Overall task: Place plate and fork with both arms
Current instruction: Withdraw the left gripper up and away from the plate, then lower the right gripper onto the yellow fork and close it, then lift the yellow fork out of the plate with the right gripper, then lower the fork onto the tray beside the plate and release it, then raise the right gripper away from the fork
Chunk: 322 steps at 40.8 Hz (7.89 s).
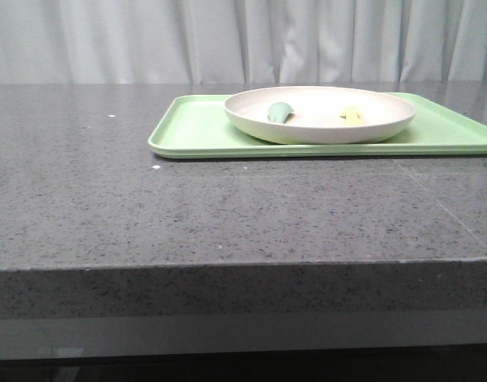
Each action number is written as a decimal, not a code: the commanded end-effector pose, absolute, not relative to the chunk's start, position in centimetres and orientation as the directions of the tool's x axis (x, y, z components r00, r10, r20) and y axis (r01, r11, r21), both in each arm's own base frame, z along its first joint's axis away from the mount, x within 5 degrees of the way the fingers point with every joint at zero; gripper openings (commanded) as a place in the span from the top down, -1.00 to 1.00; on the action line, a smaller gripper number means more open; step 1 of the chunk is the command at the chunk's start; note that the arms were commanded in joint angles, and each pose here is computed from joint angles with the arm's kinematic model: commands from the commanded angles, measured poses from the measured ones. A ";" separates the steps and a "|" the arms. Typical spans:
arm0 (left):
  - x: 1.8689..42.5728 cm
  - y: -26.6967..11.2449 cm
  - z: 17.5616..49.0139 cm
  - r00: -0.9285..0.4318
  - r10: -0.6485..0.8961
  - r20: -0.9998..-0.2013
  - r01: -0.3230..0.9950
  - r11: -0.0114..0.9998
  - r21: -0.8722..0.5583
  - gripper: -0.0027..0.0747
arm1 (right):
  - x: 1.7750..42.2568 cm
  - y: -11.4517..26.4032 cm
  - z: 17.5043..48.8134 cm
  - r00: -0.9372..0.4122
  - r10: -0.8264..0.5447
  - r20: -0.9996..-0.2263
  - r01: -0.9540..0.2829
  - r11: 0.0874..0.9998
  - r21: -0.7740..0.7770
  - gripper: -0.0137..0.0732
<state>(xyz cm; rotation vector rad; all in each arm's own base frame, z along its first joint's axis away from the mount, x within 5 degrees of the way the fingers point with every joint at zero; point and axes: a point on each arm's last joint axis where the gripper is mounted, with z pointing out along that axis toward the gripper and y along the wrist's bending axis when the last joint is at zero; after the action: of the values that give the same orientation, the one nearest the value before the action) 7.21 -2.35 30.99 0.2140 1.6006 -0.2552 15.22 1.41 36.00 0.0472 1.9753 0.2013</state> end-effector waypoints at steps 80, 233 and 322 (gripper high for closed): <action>7.3 -2.1 32.4 0.035 -0.050 -0.998 0.271 0.962 -0.039 0.98 | 39.2 12.2 29.9 -0.872 0.054 -0.486 -0.066 0.972 0.227 0.12; 7.3 -2.1 32.4 0.035 -0.050 -0.998 0.271 0.962 -0.039 0.98 | 40.6 3.1 29.7 -0.871 0.040 -0.490 -0.017 0.994 0.110 0.91; 7.3 -2.1 32.4 0.035 -0.050 -0.998 0.271 0.962 -0.039 0.98 | 39.5 1.7 31.4 -0.868 0.095 -0.487 0.040 0.992 0.123 -0.01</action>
<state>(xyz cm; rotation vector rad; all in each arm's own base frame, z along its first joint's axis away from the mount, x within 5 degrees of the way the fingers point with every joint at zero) 7.21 -2.35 30.98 0.2147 1.6020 -0.2555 40.54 2.05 26.90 0.1006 2.7527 0.1506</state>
